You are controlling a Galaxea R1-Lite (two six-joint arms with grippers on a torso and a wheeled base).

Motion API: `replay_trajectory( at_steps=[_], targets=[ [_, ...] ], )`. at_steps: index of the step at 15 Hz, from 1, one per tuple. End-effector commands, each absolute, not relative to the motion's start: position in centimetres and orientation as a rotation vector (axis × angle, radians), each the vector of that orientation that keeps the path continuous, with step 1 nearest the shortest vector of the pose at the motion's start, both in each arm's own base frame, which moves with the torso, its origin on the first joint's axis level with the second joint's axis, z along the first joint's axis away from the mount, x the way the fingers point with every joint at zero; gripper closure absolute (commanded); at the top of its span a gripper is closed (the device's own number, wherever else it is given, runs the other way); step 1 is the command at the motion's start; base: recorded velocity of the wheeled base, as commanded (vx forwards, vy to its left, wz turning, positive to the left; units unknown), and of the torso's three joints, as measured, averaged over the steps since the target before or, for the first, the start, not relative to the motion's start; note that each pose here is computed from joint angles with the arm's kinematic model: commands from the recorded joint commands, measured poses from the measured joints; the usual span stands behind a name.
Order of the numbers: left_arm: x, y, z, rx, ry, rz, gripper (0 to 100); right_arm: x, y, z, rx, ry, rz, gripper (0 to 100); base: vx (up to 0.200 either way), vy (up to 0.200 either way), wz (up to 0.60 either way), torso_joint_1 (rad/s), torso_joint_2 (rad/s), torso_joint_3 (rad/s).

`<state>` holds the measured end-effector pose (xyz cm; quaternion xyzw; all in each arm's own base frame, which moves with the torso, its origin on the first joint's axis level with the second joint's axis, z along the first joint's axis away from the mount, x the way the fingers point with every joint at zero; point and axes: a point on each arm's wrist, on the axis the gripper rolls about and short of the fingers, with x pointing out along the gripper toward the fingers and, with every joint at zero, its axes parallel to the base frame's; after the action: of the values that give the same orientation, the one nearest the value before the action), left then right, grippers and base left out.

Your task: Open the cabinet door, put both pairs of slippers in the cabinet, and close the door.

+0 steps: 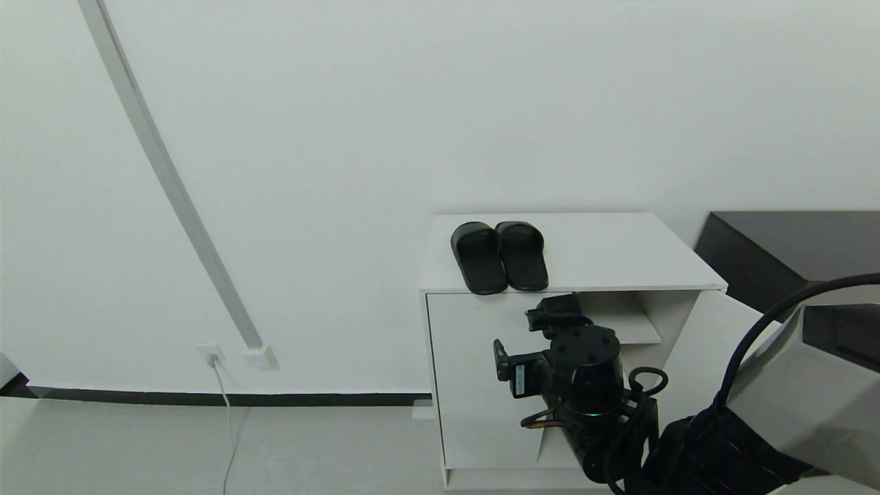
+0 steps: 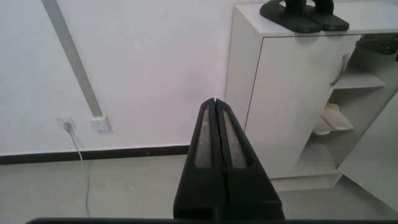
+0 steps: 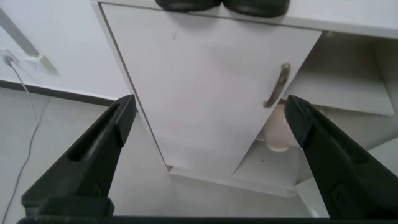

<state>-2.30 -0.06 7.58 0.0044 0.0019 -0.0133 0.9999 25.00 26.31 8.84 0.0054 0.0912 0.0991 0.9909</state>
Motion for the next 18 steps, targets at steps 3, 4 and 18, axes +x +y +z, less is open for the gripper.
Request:
replay_trajectory(
  at_steps=[3, 4, 18],
  targets=[
    [-2.3, -0.1, 7.6, 0.009, 0.004, -0.028, 100, 24.9, 26.4, 8.8, 0.01, 0.184, 0.201, 0, 0.0, 0.0, 0.0, 0.17, -0.37, -0.201],
    [-2.3, -0.1, 7.6, 0.009, 0.004, -0.028, 100, 24.9, 26.4, 8.8, 0.01, 0.184, 0.201, 0, 0.0, 0.0, 0.0, 0.168, -0.35, -0.183],
    [-2.3, -0.1, 7.6, 0.011, 0.004, -0.028, 100, 27.4, 27.8, 11.2, 0.069, 0.221, 0.202, 0, 0.0, 0.0, 0.0, 0.055, -0.11, -0.06]
  ],
)
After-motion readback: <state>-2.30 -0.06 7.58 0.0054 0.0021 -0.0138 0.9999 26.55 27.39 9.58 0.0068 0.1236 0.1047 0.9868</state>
